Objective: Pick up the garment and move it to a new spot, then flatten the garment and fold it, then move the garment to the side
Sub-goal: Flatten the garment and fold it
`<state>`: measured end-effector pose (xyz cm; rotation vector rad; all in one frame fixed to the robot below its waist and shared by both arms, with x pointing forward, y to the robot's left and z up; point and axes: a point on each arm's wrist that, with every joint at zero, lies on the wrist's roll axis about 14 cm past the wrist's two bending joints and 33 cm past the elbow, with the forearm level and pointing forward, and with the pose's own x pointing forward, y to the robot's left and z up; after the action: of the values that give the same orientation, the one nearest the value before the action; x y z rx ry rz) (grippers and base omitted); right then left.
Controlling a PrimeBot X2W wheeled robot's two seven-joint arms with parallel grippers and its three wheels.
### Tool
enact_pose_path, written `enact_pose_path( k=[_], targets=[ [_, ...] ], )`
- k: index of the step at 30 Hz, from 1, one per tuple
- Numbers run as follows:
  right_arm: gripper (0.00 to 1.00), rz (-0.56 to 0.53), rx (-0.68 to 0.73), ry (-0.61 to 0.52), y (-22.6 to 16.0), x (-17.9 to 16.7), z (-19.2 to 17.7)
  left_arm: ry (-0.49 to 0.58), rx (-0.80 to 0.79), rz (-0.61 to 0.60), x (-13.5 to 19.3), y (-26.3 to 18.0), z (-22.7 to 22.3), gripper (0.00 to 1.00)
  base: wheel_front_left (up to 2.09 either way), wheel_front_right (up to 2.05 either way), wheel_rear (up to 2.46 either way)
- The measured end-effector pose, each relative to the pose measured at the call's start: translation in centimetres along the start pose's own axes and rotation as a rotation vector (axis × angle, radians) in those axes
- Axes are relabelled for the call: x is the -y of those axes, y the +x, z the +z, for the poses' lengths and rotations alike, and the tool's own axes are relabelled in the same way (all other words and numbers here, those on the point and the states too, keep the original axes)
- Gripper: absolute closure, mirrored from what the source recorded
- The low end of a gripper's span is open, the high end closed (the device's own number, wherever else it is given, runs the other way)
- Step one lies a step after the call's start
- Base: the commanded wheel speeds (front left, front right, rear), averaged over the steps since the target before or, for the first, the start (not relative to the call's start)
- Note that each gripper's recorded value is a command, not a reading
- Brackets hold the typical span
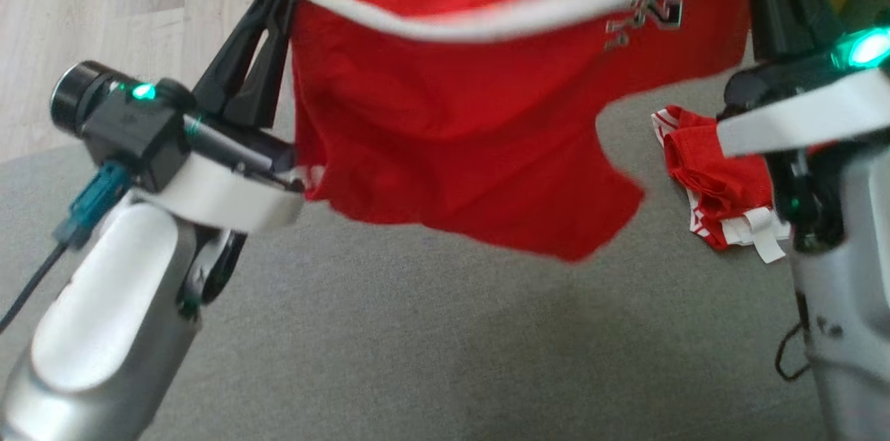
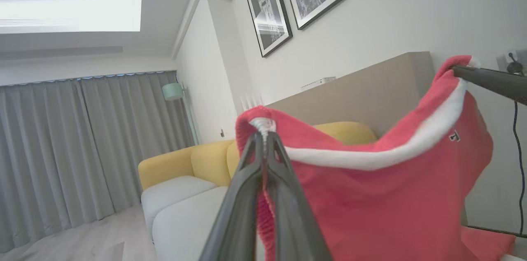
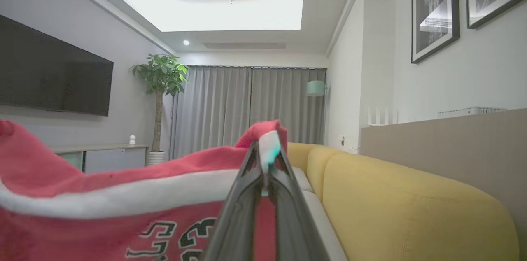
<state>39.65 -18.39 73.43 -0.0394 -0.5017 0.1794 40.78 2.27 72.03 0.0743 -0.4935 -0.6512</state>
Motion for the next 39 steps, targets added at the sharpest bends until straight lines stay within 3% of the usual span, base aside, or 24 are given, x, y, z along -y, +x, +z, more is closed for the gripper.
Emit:
enact_pose_path(
  k=[7, 14, 18, 21, 24, 30, 34, 39],
  targets=[
    [1.0, -0.003, -0.065, 0.002, -1.6, -0.7, -0.7, -0.019, -0.091, -0.015, 0.8, -1.7, -1.1, 1.0, 0.0, 0.0, 0.0],
    [1.0, -0.008, -0.147, 0.002, 0.3, -0.2, -3.7, -0.051, -0.196, -0.012, -1.5, -0.5, -5.0, 1.0, 0.0, 0.0, 0.0],
    [1.0, 0.001, -0.198, 0.024, 4.4, 0.5, -6.6, -0.048, -0.241, -0.012, -4.6, 2.4, -8.1, 1.0, 0.0, 0.0, 0.0],
    [1.0, 0.022, -0.214, -0.032, 9.9, 1.5, -9.4, -0.026, -0.249, 0.03, -9.1, 6.2, -10.7, 1.0, 0.0, 0.0, 0.0],
    [1.0, 0.037, -0.174, -0.095, 14.1, 1.9, -10.6, -0.007, -0.191, 0.076, -12.1, 9.3, -11.2, 1.0, 0.0, 0.0, 0.0],
    [1.0, 0.002, -0.065, -0.117, 18.9, 3.2, -11.5, -0.009, -0.069, 0.142, -15.7, 12.7, -11.0, 1.0, 0.0, 0.0, 0.0],
    [1.0, -0.01, -0.205, -0.078, 18.3, 2.6, -18.3, -0.053, -0.134, 0.171, -15.9, 11.7, -15.4, 1.0, 0.0, 0.0, 0.0],
    [1.0, 0.037, -0.515, -0.065, 11.5, 0.4, -29.1, -0.121, -0.319, 0.155, -13.1, 7.1, -22.9, 1.0, 0.0, 0.0, 0.0]
  ],
)
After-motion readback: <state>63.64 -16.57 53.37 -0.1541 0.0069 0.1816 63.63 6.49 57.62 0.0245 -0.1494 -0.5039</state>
